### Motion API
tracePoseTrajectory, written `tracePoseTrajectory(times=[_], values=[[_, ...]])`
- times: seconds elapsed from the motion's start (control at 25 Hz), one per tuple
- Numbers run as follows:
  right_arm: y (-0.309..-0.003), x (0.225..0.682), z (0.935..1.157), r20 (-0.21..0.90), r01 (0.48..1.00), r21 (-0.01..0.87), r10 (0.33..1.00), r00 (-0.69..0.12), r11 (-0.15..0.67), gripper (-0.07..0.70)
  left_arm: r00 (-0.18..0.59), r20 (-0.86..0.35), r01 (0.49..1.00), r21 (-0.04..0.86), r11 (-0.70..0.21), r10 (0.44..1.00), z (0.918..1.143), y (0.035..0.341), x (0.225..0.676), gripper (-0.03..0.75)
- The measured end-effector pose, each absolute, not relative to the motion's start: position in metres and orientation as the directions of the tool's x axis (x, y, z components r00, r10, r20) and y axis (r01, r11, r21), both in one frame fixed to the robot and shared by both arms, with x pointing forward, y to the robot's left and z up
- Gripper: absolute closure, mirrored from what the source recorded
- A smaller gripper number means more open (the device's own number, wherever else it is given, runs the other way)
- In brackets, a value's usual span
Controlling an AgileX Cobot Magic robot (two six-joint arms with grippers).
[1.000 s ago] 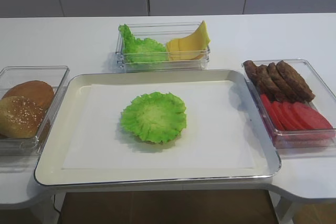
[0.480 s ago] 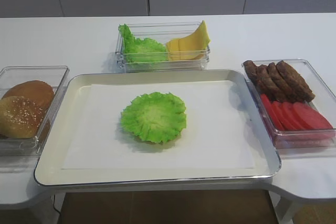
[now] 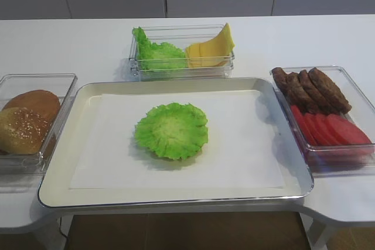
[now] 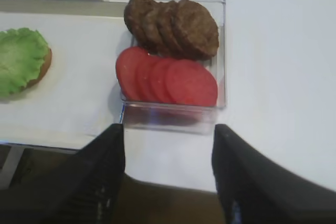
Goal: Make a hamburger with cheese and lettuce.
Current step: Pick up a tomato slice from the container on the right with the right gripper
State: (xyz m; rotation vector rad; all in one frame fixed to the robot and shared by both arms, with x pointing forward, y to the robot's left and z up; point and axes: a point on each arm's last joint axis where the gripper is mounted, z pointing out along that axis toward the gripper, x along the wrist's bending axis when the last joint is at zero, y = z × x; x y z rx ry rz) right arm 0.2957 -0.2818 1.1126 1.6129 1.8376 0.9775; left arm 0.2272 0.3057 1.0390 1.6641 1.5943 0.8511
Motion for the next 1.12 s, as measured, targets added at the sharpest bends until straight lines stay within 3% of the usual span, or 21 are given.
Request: tracePoseTrajectory(times=[0.16,0.24,0.48,0.68,0.92,1.12], values=[[-0.277,0.326,1.118,0.102,0.601,0.798,0.971,-0.215,0.050,0.211,0.040,0.006,0.561,0.827,-0.027,0.999,1.039,0.306,0.227,0.373],[-0.275,0.339,1.118,0.137,0.631,0.775,0.967,-0.214,0.030,0.211,0.040,0.006,0.561,0.827,-0.027,0.999,1.039,0.306,0.227,0.373],[-0.272,0.378,1.109,0.282,0.762,0.639,0.954,-0.103,-0.107,0.211,0.040,0.006,0.561,0.827,-0.027,0.999,1.039,0.306,0.227,0.373],[-0.269,0.401,1.110,0.338,0.818,0.551,0.940,-0.043,-0.161,0.211,0.040,0.006,0.561,0.827,-0.027,0.999,1.039,0.306,0.227,0.373],[-0.262,0.431,1.114,0.378,0.891,0.425,0.926,-0.014,-0.160,0.211,0.040,0.006,0.561,0.827,-0.027,0.999,1.039,0.306,0.227,0.373],[-0.236,0.456,1.112,0.298,0.945,0.320,0.954,-0.029,-0.071,0.211,0.040,0.006,0.561,0.827,-0.027,0.999,1.039,0.306,0.227,0.373]])
